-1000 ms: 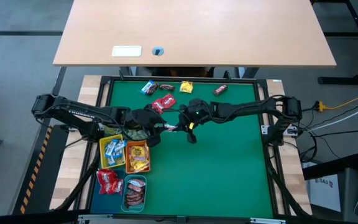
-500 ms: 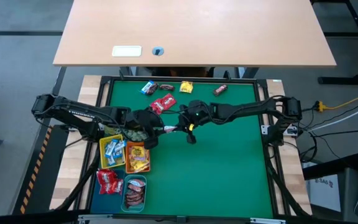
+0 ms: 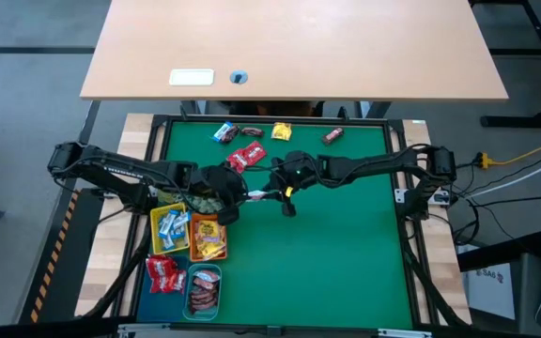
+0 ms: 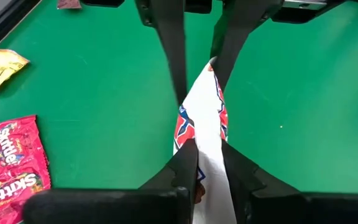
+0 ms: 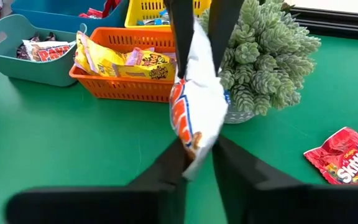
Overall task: Sort candy
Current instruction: Put the white chocolate into the green basket, then put the brown chocolate into the green basket
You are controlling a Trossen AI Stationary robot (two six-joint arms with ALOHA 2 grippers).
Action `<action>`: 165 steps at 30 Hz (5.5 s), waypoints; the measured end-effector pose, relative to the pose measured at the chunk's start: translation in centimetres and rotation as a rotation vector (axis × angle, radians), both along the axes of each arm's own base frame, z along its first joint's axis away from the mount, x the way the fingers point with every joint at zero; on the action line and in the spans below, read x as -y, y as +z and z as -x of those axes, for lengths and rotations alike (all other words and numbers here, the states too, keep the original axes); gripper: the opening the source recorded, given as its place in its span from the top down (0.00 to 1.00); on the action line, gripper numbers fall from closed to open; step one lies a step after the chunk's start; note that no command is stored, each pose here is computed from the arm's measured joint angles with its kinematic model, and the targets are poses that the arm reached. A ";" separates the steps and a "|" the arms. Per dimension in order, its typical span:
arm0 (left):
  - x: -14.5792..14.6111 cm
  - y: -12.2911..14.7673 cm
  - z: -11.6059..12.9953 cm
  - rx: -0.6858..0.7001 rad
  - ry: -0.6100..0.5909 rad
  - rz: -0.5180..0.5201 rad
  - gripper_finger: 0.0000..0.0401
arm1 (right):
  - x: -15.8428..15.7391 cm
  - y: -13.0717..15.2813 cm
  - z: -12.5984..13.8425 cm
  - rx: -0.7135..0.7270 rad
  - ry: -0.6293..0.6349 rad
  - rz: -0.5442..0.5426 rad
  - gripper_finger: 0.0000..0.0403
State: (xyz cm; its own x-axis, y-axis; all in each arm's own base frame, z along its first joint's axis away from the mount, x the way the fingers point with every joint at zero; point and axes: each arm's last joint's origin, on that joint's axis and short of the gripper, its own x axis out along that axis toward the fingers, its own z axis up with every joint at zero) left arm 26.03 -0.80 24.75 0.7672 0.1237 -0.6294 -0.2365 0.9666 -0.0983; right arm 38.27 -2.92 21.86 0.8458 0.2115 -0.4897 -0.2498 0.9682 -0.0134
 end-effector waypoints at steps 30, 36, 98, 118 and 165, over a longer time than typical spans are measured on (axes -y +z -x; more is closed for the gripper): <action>9.3 -0.4 4.0 -0.419 -0.402 0.787 0.90 | 1.8 -1.2 0.9 -0.155 -0.151 0.063 0.51; 12.0 -0.7 5.3 -0.500 -0.286 0.826 0.87 | 1.8 -1.2 0.9 -0.153 -0.147 0.061 0.51; -2.5 0.3 0.8 -0.074 0.241 -0.356 0.69 | 23.2 -2.1 15.0 -0.757 -0.368 0.220 0.51; -2.5 0.3 0.8 -0.074 0.241 -0.356 0.69 | 24.4 -7.6 14.0 -0.913 -0.206 0.313 0.52; -1.7 0.4 0.4 -0.114 -0.113 -0.524 0.69 | 5.2 3.6 -4.1 -0.316 0.095 0.128 0.85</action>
